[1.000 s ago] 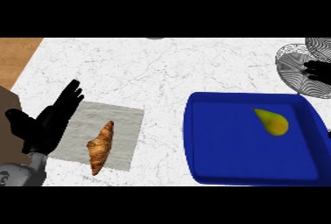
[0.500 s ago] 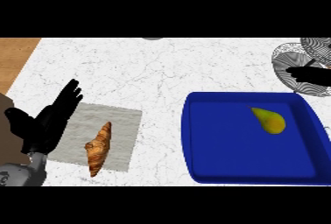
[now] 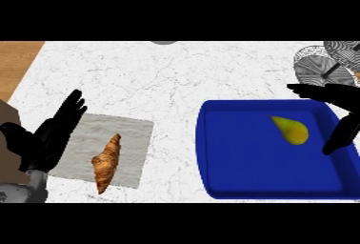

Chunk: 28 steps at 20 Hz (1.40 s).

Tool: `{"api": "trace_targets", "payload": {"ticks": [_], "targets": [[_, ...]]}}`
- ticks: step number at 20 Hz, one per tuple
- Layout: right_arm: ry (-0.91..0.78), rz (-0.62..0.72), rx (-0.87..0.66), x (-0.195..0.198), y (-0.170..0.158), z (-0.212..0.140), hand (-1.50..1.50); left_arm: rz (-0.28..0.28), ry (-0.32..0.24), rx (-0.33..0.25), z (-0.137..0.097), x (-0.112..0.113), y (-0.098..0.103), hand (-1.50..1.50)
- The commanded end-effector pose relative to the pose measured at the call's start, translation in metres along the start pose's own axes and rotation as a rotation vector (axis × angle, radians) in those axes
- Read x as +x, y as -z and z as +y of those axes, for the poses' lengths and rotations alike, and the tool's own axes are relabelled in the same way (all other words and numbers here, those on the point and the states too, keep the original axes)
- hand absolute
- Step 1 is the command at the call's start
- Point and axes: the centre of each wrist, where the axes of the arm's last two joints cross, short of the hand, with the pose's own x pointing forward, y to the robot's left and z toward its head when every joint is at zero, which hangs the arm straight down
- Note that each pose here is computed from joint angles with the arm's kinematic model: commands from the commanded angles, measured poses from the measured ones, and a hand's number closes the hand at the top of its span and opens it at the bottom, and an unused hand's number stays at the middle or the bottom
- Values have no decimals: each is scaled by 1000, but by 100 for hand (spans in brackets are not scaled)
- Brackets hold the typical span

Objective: Pick the pear from the tray and place it in the tiered basket

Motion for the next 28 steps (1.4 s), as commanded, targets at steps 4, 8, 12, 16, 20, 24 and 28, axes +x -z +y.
{"api": "trace_targets", "payload": {"ticks": [4,8,12,16,20,24,28], "targets": [[-25,29,-30,-25,23,32,-150,10,-10,12,0,9,2,0],[-46,35,-64,-31,28,36,-150,17,-22,16,3,7,2,0],[-69,51,-105,-46,24,36,-150,17,-15,-7,-4,-3,-11,0],[-80,52,-99,-44,38,47,-150,19,-15,8,1,-17,-8,0],[-94,84,73,-48,44,52,150,18,-8,24,3,-5,4,0],[-179,27,62,-60,50,68,150,14,-10,4,1,-16,-10,0],[-233,5,41,-57,56,67,150,13,-9,-2,12,9,-7,0]]}}
